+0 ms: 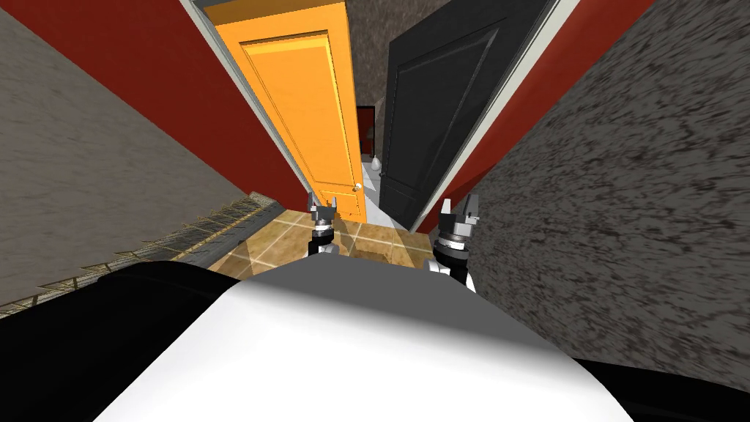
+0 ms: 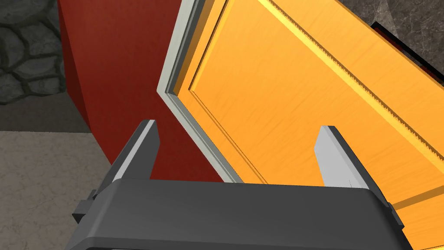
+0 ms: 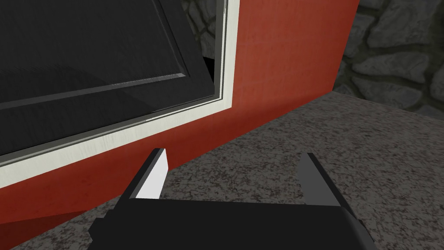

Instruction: Push the door open

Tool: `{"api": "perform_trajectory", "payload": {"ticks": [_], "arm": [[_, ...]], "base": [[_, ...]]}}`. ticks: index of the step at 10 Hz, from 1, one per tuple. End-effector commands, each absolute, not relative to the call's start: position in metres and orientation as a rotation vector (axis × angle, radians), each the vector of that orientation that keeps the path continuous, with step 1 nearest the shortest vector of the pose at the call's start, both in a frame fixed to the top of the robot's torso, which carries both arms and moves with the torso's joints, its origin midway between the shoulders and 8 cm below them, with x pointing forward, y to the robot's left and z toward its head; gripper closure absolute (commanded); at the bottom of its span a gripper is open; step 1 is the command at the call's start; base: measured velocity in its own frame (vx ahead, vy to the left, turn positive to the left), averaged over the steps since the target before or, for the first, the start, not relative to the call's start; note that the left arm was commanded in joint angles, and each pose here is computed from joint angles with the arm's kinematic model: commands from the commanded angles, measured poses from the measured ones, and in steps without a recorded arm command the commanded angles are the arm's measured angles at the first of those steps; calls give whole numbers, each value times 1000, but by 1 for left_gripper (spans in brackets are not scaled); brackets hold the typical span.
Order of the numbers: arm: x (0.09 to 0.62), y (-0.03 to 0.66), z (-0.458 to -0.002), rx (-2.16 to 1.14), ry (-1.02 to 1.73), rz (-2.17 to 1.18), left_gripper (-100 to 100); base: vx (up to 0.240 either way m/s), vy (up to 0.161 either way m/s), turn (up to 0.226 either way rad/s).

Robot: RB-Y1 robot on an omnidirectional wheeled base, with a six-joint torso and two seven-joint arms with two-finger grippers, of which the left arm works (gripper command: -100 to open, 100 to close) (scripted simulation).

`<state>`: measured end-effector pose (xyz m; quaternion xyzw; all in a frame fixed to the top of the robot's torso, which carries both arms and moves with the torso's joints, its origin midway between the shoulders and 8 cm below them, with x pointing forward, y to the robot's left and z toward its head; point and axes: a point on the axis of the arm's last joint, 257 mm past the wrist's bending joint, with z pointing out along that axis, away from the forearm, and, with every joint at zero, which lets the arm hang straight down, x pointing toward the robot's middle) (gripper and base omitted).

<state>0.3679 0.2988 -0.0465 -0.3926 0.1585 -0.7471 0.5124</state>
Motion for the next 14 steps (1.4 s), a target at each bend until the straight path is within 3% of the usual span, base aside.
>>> {"api": "perform_trajectory", "payload": {"ticks": [1,14], "arm": [[372,301,-59,-982,368,-1818,-100],[397,324,-161,-1297,197,-1944,-100]], "base": [[79,80,-149],[75,87,-140]]}}
